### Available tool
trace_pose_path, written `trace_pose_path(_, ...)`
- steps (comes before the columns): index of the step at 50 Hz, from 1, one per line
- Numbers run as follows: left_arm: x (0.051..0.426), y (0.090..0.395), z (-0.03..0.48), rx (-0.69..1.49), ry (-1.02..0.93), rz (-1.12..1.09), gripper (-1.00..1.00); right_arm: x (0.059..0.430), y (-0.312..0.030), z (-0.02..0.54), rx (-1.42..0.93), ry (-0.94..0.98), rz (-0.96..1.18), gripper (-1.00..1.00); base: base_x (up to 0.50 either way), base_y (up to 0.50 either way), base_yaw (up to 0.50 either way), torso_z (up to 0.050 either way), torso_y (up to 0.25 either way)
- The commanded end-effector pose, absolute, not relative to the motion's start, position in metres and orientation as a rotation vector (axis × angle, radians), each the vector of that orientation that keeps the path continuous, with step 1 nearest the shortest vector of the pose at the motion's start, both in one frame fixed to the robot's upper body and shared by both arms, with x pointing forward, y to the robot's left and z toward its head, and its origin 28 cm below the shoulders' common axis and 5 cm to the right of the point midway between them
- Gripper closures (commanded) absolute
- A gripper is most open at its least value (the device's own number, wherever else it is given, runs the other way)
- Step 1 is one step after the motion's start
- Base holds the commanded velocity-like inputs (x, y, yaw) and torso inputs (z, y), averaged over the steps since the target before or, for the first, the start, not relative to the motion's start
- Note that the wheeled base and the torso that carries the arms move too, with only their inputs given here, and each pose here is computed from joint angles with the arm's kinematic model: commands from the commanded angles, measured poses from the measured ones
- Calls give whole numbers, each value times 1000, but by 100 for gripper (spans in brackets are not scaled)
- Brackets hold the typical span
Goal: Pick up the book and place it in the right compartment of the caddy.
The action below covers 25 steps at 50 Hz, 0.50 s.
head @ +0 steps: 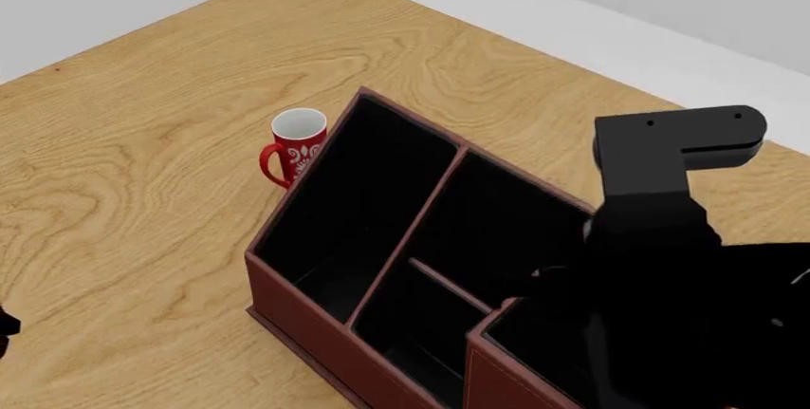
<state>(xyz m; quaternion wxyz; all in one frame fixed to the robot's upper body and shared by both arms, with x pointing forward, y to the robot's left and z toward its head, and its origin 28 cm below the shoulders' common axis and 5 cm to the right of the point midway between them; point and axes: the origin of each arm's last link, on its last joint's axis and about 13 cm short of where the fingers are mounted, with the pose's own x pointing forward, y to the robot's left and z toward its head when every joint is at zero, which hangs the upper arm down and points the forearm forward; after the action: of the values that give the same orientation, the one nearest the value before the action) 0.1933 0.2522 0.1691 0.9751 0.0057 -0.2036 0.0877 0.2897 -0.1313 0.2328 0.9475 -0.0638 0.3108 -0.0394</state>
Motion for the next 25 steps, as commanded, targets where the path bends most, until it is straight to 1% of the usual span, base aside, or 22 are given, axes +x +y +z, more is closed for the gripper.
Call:
trace_pose_path(1,193,251,168,16,-409,174,-100,294,-135,225,-156,615,-89,100,0,0,0,0,0)
trace_pose_path(11,193,251,168,16,-408,174,-100,296,-135,221,-159,629,-95,100,0,0,0,0,1)
trace_pose_path(12,193,251,168,16,-408,174,-100,296,-135,223,-163,628,-101,-100,0,0,0,0,10)
trace_pose_path(25,194,252,168,15,-408,175,-100,293,-137,235,-162,610,-118,-100,0,0,0,0,0)
